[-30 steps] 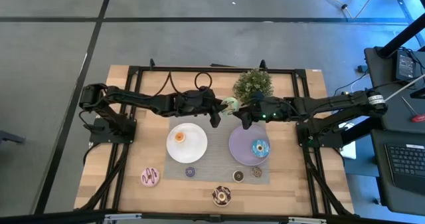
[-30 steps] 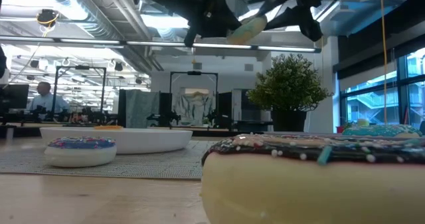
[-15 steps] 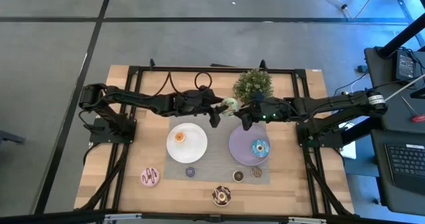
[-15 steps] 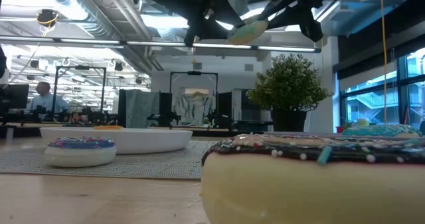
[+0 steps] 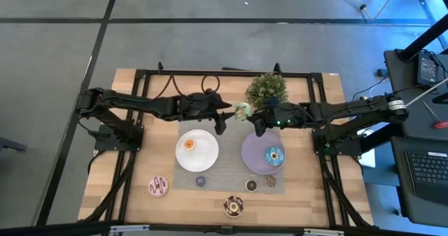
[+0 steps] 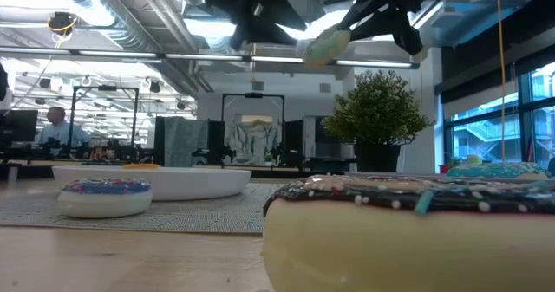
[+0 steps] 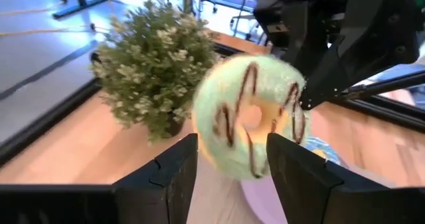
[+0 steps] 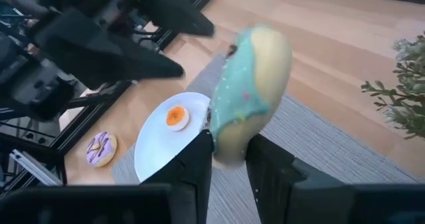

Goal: Pick & Place donuts
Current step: Put the big green donut on the purple plate

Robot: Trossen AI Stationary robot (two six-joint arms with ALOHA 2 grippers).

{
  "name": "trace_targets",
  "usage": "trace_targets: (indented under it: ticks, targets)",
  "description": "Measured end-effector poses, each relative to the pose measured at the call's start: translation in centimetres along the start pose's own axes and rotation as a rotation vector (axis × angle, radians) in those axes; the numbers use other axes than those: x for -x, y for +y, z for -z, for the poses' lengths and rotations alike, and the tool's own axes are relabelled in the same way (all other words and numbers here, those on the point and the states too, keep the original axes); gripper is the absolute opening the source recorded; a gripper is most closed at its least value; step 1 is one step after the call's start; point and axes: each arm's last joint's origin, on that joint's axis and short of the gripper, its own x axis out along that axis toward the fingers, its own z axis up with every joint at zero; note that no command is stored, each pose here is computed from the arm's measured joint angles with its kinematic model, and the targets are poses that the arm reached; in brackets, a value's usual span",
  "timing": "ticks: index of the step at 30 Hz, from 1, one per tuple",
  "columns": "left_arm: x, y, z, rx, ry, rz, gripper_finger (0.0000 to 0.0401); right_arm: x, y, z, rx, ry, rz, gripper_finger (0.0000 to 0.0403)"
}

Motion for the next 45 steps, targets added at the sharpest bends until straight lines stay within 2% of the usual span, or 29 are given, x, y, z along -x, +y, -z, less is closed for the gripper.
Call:
trace_targets:
  ticks: [7,10,14,19,27,33,38,45]
  targets:
    - [1.8,0.6,-0.5,-0.031,0.026,-0.075,0.0174,0.0,0.0,0.2,-0.006,0.046,-0.026,0.0091]
    - [2.6,0.9,-0.5,-0.042,0.047,-0.121,0.0174,0.1,-0.3,1.0,-0.035,0.207,-0.054,0.0091]
    - [3.3,1.2,-0.7,-0.049,0.049,-0.171,0.0176,0.6,-0.9,2.5,-0.004,0.448,-0.062,0.0091]
    - [3.3,1.2,-0.7,-0.049,0.051,-0.170,0.0174,1.3,-1.5,3.8,0.073,0.615,-0.037,0.0091]
    - [3.3,1.2,-0.7,-0.042,0.051,-0.169,0.0176,1.2,-1.9,3.8,0.151,0.532,0.044,0.0091]
    - [3.3,1.1,-0.7,-0.026,0.057,-0.145,0.0173,0.0,-3.7,6.0,0.152,0.547,0.064,0.0091]
    - [3.3,1.1,-0.7,-0.021,0.058,-0.143,0.0177,-0.3,-4.3,6.6,0.142,0.535,0.035,0.0091]
    - [3.3,1.1,-0.7,-0.017,0.057,-0.143,0.0175,-0.9,-6.1,8.3,0.109,0.558,0.058,0.0091]
